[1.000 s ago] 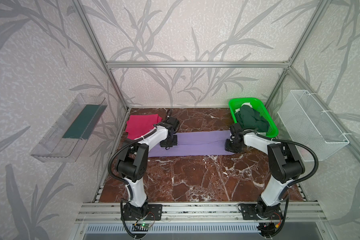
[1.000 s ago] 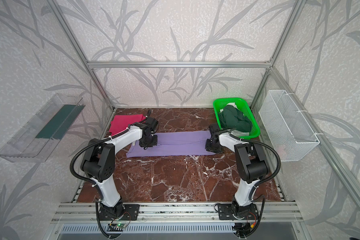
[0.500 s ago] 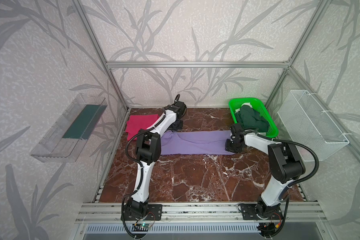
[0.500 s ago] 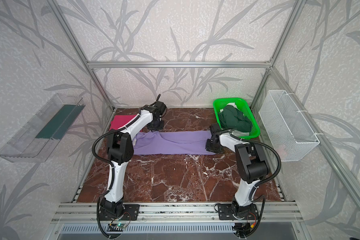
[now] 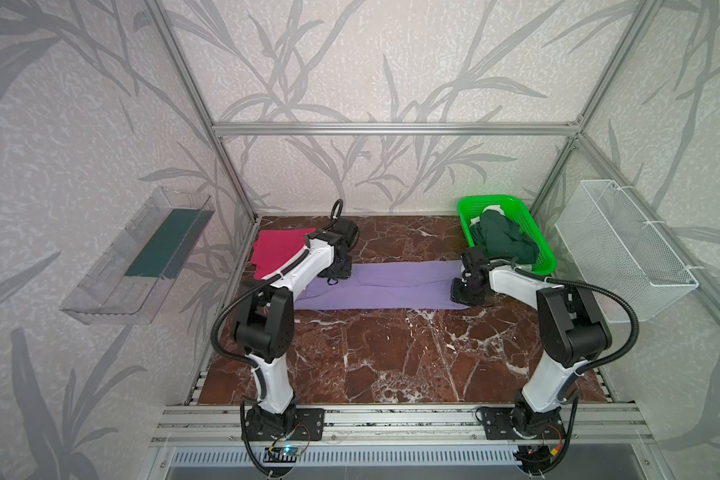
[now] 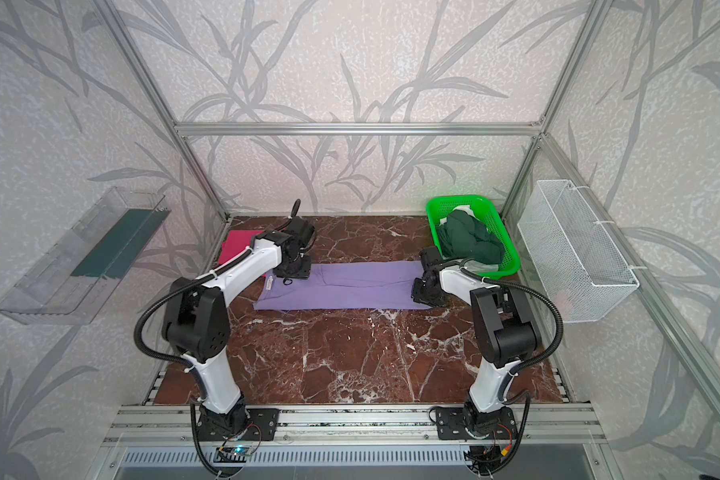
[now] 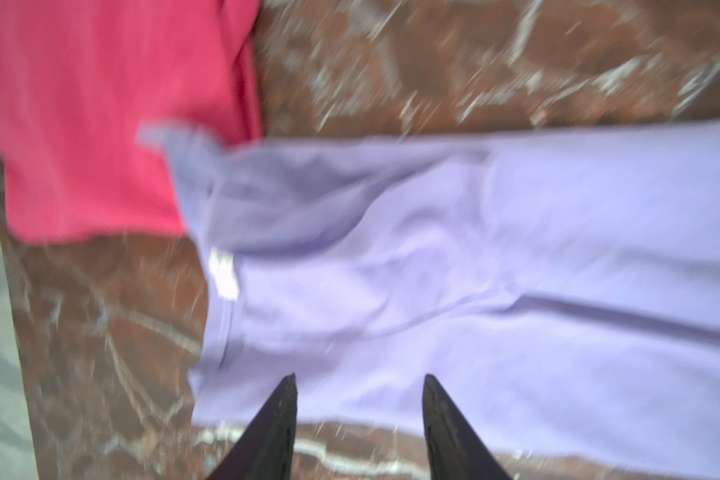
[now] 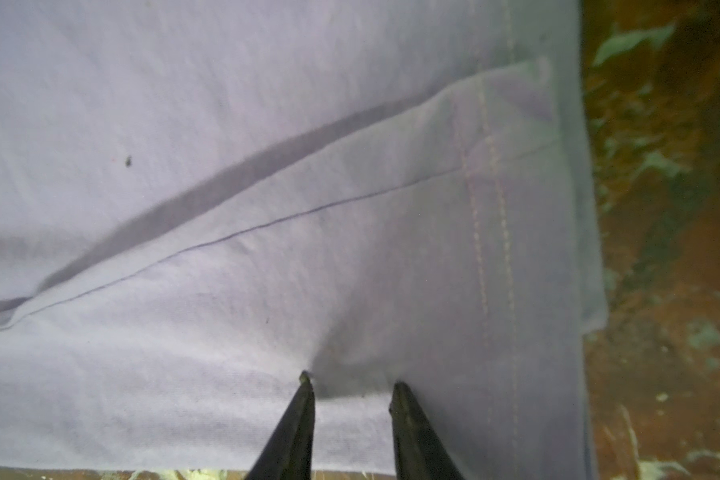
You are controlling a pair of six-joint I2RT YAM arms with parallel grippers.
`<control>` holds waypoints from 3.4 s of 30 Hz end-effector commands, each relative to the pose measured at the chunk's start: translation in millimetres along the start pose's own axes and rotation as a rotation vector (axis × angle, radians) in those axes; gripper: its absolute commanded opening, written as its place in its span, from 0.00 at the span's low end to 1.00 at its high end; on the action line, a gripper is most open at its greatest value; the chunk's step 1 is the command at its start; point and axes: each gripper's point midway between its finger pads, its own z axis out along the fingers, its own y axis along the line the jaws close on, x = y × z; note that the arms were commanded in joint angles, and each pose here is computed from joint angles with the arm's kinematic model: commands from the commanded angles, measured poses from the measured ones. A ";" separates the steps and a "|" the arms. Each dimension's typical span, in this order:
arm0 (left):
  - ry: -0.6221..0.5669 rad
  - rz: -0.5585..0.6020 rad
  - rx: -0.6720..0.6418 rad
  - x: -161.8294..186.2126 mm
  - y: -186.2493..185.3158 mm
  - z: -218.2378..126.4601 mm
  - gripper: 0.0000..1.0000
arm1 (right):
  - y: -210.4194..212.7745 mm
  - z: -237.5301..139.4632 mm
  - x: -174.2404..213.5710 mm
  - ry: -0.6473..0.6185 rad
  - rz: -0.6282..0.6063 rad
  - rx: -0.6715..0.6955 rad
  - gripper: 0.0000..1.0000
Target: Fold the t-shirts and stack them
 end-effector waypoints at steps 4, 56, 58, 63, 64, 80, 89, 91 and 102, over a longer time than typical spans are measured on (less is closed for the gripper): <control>0.074 -0.305 0.016 43.7 51.6 39.4 0.50 | -4.4 1.3 8.1 0.041 -0.009 0.012 0.34; 0.108 -0.371 0.172 73.6 22.9 29.2 0.27 | -8.5 -62.6 78.4 0.125 -0.005 -0.012 0.33; 0.109 -0.373 0.151 63.1 21.7 37.9 0.27 | -7.5 -62.6 76.4 0.125 -0.010 -0.010 0.34; 0.015 -0.375 0.098 18.2 25.5 42.2 0.29 | -5.1 -68.7 67.7 0.102 -0.025 -0.004 0.34; 0.003 -0.374 0.084 10.3 27.4 43.0 0.29 | -5.0 -68.9 66.7 0.101 -0.027 -0.002 0.34; -0.041 -0.427 0.063 41.9 50.9 20.2 0.31 | 94.2 -75.4 32.7 0.026 -0.259 -0.201 0.34; -0.005 -0.453 0.072 56.8 49.6 49.4 0.31 | 234.4 -35.6 36.2 0.012 -0.453 -0.362 0.34; 0.037 -0.476 0.038 64.5 54.6 60.4 0.31 | 259.4 -26.4 39.2 0.008 -0.462 -0.392 0.34; 0.131 -0.510 0.021 103.7 56.3 75.4 0.31 | 333.3 29.4 58.7 0.022 -0.484 -0.442 0.46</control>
